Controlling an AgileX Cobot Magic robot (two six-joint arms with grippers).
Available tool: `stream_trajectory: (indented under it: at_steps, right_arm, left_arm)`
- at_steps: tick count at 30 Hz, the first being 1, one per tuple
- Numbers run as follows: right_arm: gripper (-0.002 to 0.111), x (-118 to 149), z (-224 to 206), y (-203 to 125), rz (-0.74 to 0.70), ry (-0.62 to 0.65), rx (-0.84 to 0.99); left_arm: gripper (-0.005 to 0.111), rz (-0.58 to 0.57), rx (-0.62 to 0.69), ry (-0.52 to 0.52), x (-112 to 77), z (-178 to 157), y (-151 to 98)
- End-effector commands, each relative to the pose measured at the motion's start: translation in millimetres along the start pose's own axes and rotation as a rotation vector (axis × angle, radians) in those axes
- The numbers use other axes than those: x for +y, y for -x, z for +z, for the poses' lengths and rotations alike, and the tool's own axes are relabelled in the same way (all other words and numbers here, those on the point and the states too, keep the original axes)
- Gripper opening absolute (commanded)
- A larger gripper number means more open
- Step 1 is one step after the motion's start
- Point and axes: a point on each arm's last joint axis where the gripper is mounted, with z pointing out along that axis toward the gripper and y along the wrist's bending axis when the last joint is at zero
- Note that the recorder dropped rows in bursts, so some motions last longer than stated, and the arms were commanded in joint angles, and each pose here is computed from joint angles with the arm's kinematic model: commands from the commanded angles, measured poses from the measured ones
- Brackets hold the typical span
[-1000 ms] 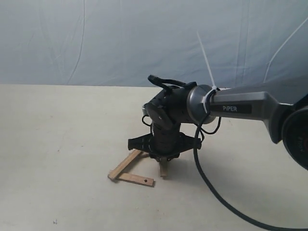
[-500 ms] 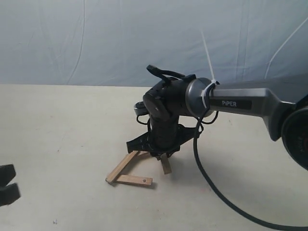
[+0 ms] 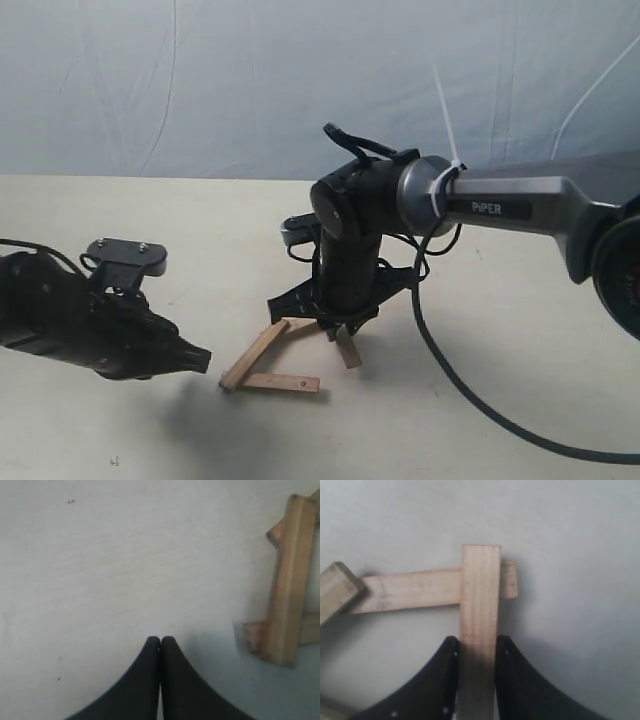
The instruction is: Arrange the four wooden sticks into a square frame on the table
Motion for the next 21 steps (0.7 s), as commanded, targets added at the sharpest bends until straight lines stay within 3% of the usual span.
stream_trajectory:
  at_steps: [1, 9, 16, 21]
  right_arm:
    - [-0.001, -2, -4, 3, -0.024, 0.023, -0.005]
    - [-0.001, -1, -4, 3, -0.018, 0.034, -0.005]
    - [-0.001, 1, -4, 2, -0.006, 0.052, -0.004]
    - [-0.001, 2, -4, 3, 0.006, 0.063, -0.013]
  left_arm:
    - [0.0, 0.022, 0.071, -0.011, 0.4, 25, 5]
    - [0.0, 0.04, 0.151, -0.088, -6.0, 41, 7]
    - [0.0, 0.055, 0.182, -0.298, -24.1, 40, 3]
    - [0.0, 0.053, 0.203, -0.349, -28.4, 38, 1]
